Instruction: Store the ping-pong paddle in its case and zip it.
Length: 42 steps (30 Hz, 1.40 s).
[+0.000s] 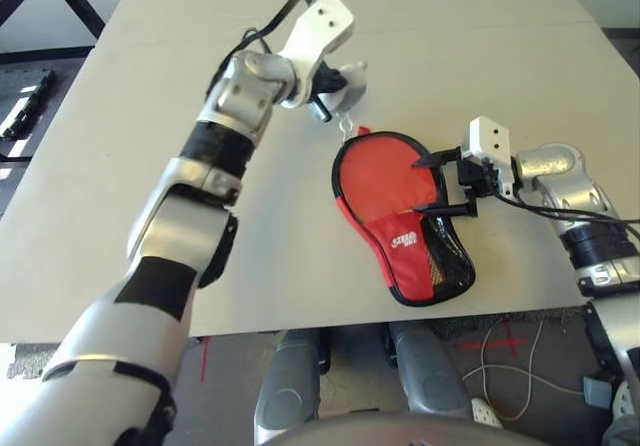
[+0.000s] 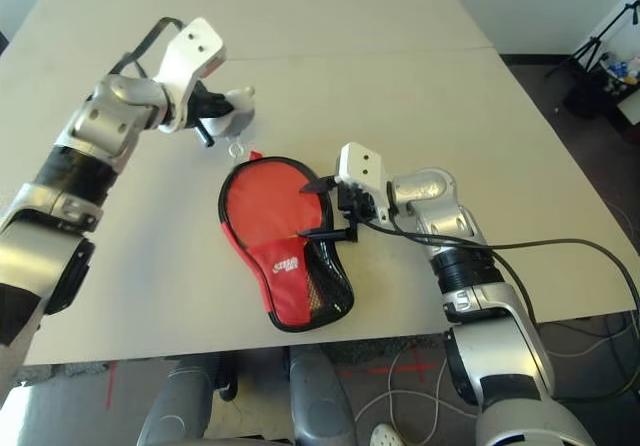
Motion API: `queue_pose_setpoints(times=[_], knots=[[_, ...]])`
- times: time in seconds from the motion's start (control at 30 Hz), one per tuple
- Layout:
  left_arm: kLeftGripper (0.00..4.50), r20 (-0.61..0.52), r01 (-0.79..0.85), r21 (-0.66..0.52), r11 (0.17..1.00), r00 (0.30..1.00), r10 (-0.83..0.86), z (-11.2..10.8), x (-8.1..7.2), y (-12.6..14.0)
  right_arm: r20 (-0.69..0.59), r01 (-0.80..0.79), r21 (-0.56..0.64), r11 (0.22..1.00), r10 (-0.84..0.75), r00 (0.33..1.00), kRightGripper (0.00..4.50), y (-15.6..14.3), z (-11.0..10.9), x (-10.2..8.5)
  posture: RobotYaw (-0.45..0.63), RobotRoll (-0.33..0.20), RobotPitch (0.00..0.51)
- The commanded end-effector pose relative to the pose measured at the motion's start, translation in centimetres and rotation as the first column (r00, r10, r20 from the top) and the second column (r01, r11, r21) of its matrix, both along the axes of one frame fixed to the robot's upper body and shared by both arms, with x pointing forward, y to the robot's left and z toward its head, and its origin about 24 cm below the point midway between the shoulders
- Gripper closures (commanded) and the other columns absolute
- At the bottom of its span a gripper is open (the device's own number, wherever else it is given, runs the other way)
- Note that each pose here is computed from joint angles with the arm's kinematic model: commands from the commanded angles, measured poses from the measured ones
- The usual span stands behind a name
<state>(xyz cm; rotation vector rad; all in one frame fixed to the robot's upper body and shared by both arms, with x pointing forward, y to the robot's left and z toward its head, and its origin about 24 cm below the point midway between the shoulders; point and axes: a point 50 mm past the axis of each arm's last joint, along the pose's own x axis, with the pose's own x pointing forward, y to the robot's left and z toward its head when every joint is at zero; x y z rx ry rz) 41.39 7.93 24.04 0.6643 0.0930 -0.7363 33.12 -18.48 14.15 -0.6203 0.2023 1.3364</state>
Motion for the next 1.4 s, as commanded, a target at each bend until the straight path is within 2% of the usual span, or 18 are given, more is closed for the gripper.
queue_pose_setpoints(times=[0.03,0.17,0.43,0.67,0.77,0.93,1.13,1.3,1.4], knots=[[4.48,0.070,0.034,-0.026,0.999,0.997,-0.032,1.3,0.1,-1.6,-0.109,0.032,-0.106,0.994,-0.043,0.993,0.00,-0.5,-3.3,-0.7,-0.12,0.000,0.247],[4.48,0.096,0.131,-0.055,0.990,0.987,-0.125,1.8,-0.7,-5.8,-0.111,0.036,-0.107,0.994,-0.048,0.993,0.00,-0.5,-3.4,-0.8,-0.13,0.000,0.248],[4.48,0.091,0.299,-0.086,0.950,0.952,-0.292,1.4,-2.8,-11.4,-0.112,0.041,-0.105,0.994,-0.053,0.992,0.00,-0.3,-3.6,-0.9,-0.13,0.000,0.248],[4.48,0.031,0.405,-0.158,0.901,0.914,-0.405,1.2,-4.2,-13.5,-0.115,0.046,-0.101,0.994,-0.057,0.992,0.00,-0.1,-3.8,-1.0,-0.13,0.000,0.252],[3.59,0.039,0.397,-0.175,0.901,0.917,-0.396,2.0,-4.0,-12.9,-0.117,0.046,-0.099,0.994,-0.058,0.991,0.00,-0.1,-3.9,-1.0,-0.13,0.000,0.252],[1.89,0.072,0.358,-0.171,0.918,0.934,-0.351,3.8,-3.0,-10.5,-0.120,0.047,-0.098,0.994,-0.059,0.991,0.00,-0.1,-4.1,-1.1,-0.13,0.000,0.250],[0.02,0.145,0.272,-0.152,0.950,0.957,-0.251,6.4,-1.8,-5.5,-0.127,0.047,-0.096,0.994,-0.059,0.990,0.00,0.0,-4.4,-1.3,-0.12,0.000,0.242],[0.02,0.134,0.272,-0.103,0.957,0.957,-0.258,5.8,-2.1,-2.3,-0.127,0.053,-0.090,0.995,-0.065,0.990,0.00,0.1,-4.6,-1.4,-0.12,0.000,0.228],[0.02,0.066,0.318,-0.092,0.943,0.947,-0.313,3.2,-3.7,-0.5,-0.128,0.062,-0.082,0.995,-0.073,0.989,0.00,0.1,-4.7,-1.5,-0.12,0.000,0.218]])
